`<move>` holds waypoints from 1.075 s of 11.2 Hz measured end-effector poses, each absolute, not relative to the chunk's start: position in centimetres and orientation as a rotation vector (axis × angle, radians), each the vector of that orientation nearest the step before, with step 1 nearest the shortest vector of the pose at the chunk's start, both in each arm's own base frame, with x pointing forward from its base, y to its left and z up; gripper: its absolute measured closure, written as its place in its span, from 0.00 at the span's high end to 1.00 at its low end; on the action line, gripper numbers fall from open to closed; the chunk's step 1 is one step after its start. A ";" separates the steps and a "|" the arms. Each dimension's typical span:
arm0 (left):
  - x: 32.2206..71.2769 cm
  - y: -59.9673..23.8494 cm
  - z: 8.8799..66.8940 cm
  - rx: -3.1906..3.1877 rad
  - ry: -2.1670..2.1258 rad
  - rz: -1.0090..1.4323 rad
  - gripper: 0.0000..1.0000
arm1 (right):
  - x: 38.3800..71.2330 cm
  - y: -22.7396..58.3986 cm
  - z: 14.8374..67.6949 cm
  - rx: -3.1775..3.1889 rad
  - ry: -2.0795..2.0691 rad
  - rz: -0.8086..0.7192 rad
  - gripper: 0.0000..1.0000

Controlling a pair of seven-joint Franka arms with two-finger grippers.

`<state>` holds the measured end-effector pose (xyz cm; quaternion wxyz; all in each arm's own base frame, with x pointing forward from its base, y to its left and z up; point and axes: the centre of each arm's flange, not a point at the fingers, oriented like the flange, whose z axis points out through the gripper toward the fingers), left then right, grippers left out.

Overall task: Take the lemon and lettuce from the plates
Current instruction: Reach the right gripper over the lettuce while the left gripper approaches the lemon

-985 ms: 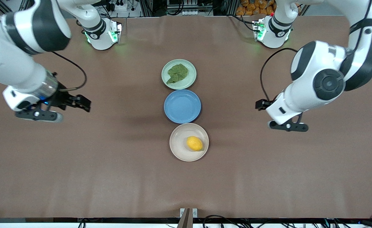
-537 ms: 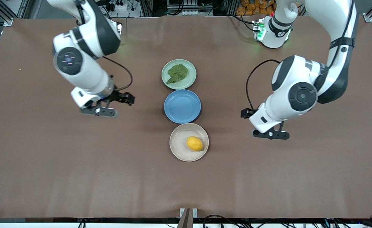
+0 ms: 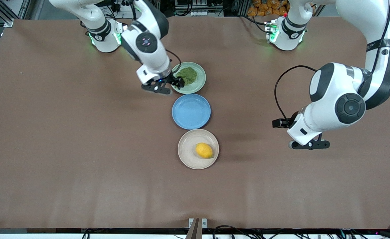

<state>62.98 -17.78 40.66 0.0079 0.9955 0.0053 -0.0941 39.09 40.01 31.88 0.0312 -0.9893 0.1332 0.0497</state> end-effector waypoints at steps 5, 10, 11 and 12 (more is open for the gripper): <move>62.1 -16.9 39.5 3.115 0.018 -0.343 1.00 | 28.2 47.2 26.0 -3.089 0.451 0.216 1.00; 62.8 -19.0 37.0 3.109 0.055 -0.330 1.00 | 26.6 47.6 19.0 -3.126 0.418 0.142 1.00; 63.1 -20.6 36.1 3.103 0.079 -0.296 1.00 | 26.9 47.6 18.7 -3.122 0.412 0.139 0.95; 63.3 -22.9 35.1 3.098 0.131 -0.253 1.00 | 27.0 47.6 18.7 -3.122 0.396 0.128 0.92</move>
